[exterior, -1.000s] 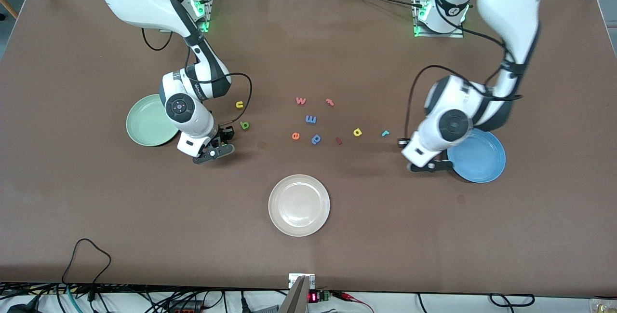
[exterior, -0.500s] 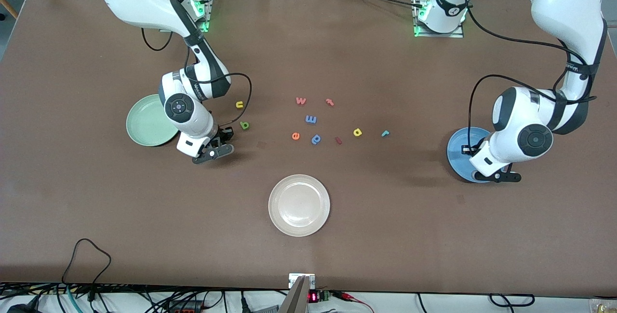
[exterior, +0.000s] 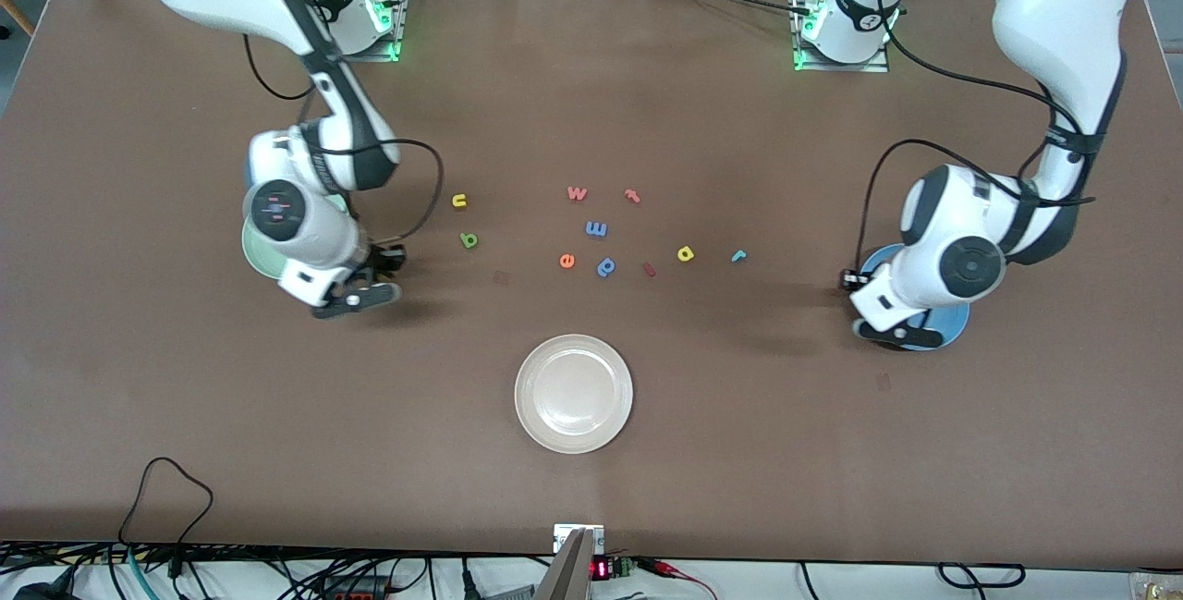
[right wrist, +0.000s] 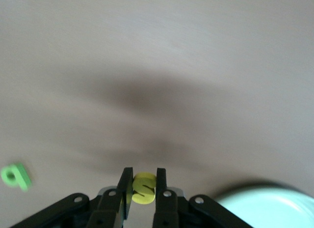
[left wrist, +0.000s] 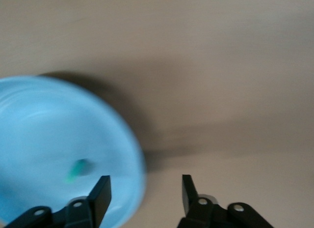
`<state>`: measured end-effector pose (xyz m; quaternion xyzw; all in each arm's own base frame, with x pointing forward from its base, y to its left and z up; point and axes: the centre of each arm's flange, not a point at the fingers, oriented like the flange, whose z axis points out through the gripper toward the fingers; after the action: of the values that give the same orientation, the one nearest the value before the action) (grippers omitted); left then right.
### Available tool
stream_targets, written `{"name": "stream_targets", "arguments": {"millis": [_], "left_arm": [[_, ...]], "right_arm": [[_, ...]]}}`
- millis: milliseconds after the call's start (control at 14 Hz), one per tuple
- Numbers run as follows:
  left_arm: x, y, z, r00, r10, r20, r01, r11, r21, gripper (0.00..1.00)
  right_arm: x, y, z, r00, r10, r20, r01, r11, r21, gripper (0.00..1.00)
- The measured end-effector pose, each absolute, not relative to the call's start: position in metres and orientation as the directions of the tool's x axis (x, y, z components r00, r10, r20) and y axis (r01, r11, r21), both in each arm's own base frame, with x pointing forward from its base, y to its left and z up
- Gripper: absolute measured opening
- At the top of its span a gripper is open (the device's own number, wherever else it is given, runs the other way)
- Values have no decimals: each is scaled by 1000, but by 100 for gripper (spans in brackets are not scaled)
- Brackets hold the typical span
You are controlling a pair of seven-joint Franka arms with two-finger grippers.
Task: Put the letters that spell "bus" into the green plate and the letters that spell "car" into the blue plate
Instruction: 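Grasp a yellow letter with the left gripper while the right releases s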
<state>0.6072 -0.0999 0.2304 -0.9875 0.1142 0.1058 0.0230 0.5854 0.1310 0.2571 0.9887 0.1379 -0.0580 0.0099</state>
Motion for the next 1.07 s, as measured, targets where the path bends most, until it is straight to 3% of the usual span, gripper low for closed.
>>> {"name": "stream_targets", "arguments": {"millis": [143,429,643,929,1000,1071], "left_arm": [[598,-160,243,922,-345,-173,-346,-938,29,62],[573,-263,248,826,-564,13,-564,-826,28,62],[543,-313,231,727,-685,56,-685,-728,-8,62],[513,-339,207,658,-753,19,-753,-658,-12,61],[509,-340,201,633,-774,12,-774,-633,-27,60],[508,-340,196,615,-789,9,-788,-615,-39,60]], "right_arm": [[582,81,269,954,265,-141,266,-964,-9,22],[562,-1,242,951,231,-206,228,-973,-39,23],[558,-17,232,950,218,-223,213,-976,-47,48],[562,11,244,951,235,-202,231,-972,-46,92],[562,31,252,955,224,-193,220,-975,-40,100],[559,59,262,957,215,-193,212,-977,-37,100]]}}
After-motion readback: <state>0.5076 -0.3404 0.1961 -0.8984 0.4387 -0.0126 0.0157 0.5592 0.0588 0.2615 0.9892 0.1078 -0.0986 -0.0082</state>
